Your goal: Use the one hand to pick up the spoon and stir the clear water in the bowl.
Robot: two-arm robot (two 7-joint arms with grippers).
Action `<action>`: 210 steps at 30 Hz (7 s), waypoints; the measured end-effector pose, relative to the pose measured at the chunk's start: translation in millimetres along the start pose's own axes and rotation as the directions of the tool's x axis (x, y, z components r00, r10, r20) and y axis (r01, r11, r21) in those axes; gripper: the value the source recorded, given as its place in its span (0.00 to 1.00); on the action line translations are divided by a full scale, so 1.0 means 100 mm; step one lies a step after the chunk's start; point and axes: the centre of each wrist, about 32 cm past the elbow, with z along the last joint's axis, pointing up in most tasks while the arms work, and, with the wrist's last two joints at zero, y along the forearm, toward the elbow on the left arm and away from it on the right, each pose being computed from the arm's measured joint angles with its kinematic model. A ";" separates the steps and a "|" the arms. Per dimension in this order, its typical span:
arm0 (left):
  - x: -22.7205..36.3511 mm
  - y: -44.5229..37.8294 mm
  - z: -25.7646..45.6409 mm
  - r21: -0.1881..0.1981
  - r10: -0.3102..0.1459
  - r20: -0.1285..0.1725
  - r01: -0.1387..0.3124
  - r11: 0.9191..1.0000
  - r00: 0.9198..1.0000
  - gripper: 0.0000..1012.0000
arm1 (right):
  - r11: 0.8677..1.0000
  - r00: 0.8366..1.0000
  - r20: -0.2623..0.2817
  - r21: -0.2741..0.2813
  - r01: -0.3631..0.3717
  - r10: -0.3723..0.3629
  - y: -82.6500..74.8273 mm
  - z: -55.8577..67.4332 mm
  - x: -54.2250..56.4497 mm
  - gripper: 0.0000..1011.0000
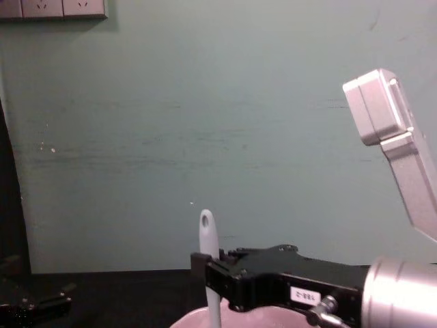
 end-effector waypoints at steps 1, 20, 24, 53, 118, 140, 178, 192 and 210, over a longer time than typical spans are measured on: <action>0.000 0.000 0.000 0.000 0.000 0.000 0.000 1.000 1.000 1.00 | 1.000 1.000 -0.007 0.012 0.008 -0.008 0.03 -0.01 0.00 0.13; 0.000 0.000 0.000 0.000 0.000 0.000 0.000 1.000 1.000 1.00 | 0.984 0.989 -0.011 0.097 0.148 -0.148 0.30 -0.02 0.21 0.13; 0.000 0.000 0.000 0.000 0.000 0.000 0.000 1.000 1.000 1.00 | 0.978 0.983 0.004 0.101 0.183 -0.184 0.29 -0.01 0.27 0.13; 0.000 0.000 0.000 0.000 0.000 0.000 0.000 1.000 1.000 1.00 | 0.997 0.997 0.006 0.015 0.076 -0.076 -0.13 0.16 0.07 0.13; 0.000 0.000 0.000 0.000 0.000 0.000 0.000 1.000 1.000 1.00 | 0.992 0.988 -0.087 0.003 0.128 -0.128 0.27 0.05 -0.09 0.13; 0.000 0.000 0.000 0.000 0.000 0.000 0.000 1.000 1.000 1.00 | 0.949 0.948 0.056 0.031 0.313 -0.314 0.28 0.03 0.28 0.13; 0.000 0.000 0.000 0.000 0.000 0.000 0.000 1.000 1.000 1.00 | 0.993 0.994 -0.068 0.071 0.092 -0.088 0.26 0.07 -0.06 0.13; 0.000 0.000 0.000 0.000 0.000 0.000 0.000 1.000 1.000 1.00 | 0.966 0.975 -0.024 0.131 0.224 -0.223 0.44 -0.08 0.11 0.13; 0.000 0.000 0.000 0.000 0.000 0.000 0.000 1.000 1.000 1.00 | 0.947 0.952 0.036 0.124 0.297 -0.304 0.13 -0.08 0.23 0.13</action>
